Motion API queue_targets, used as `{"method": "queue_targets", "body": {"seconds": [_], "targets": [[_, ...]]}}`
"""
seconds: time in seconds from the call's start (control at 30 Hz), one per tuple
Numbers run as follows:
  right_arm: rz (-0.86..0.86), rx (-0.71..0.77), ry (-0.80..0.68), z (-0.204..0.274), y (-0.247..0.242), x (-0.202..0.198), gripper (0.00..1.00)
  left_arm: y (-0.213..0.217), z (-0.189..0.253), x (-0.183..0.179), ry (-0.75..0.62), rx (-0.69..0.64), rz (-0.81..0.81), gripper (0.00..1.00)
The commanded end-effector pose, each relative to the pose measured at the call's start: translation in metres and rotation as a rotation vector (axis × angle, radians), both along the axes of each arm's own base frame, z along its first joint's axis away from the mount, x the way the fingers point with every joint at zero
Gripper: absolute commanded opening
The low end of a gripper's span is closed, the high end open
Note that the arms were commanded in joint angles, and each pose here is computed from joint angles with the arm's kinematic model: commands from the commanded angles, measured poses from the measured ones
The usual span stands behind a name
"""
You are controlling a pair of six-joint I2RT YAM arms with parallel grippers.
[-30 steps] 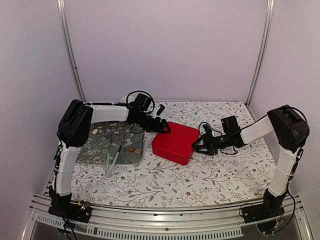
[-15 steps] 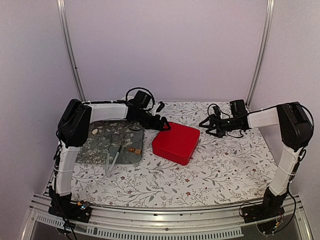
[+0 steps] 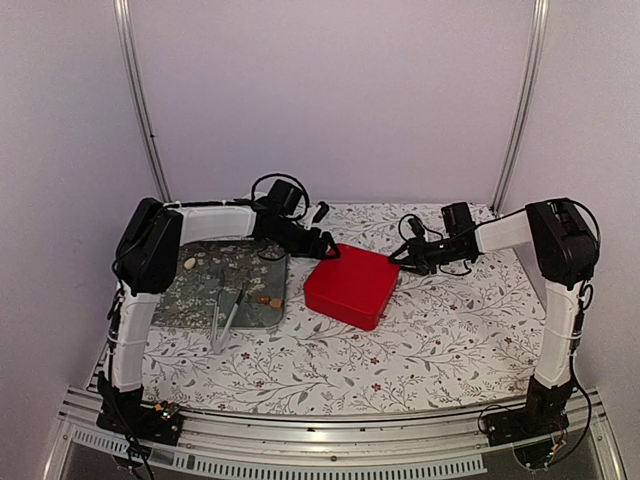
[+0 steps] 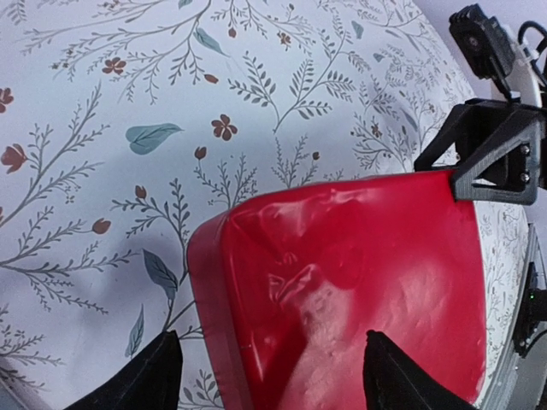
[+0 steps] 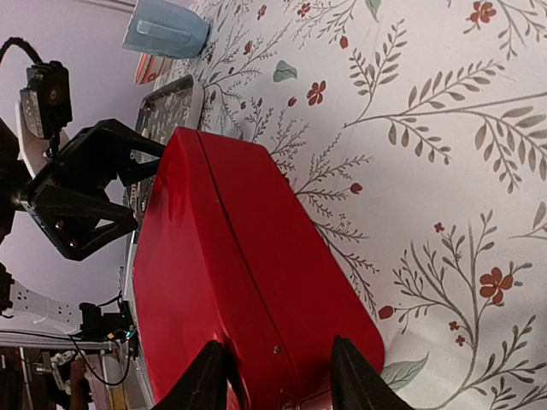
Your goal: Pack the chocolate
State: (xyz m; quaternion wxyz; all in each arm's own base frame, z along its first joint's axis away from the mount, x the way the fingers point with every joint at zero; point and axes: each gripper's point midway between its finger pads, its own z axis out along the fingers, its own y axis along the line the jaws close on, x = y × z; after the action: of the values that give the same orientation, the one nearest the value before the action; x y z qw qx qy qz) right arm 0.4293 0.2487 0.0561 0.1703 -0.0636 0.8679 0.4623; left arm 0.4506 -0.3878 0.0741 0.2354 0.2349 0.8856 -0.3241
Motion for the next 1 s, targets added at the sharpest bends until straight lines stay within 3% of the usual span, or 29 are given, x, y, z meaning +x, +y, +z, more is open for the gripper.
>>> {"method": "queue_targets", "body": {"seconds": [0.0, 0.1, 0.27, 0.67, 0.8, 0.97], "targets": [[-0.014, -0.110, 0.078, -0.046, -0.011, -0.011, 0.36, 0.005, -0.013, 0.008, 0.029, 0.004, 0.017, 0.70], [-0.018, -0.140, 0.112, -0.063, -0.016, -0.022, 0.26, 0.006, -0.024, 0.011, 0.053, 0.000, 0.029, 0.64], [-0.021, -0.177, 0.123, -0.075, -0.022, -0.028, 0.16, 0.007, -0.041, 0.016, 0.078, 0.034, 0.039, 0.63], [0.057, -0.156, 0.163, -0.081, -0.016, -0.070, 0.17, -0.010, -0.069, 0.010, 0.077, 0.120, -0.028, 0.43], [0.034, -0.143, 0.168, -0.076, -0.022, -0.088, 0.22, -0.002, -0.047, 0.022, 0.006, 0.141, 0.038, 0.63], [0.017, -0.097, 0.172, -0.060, -0.023, -0.102, 0.30, 0.013, 0.053, 0.036, -0.171, 0.045, 0.148, 0.87]]}}
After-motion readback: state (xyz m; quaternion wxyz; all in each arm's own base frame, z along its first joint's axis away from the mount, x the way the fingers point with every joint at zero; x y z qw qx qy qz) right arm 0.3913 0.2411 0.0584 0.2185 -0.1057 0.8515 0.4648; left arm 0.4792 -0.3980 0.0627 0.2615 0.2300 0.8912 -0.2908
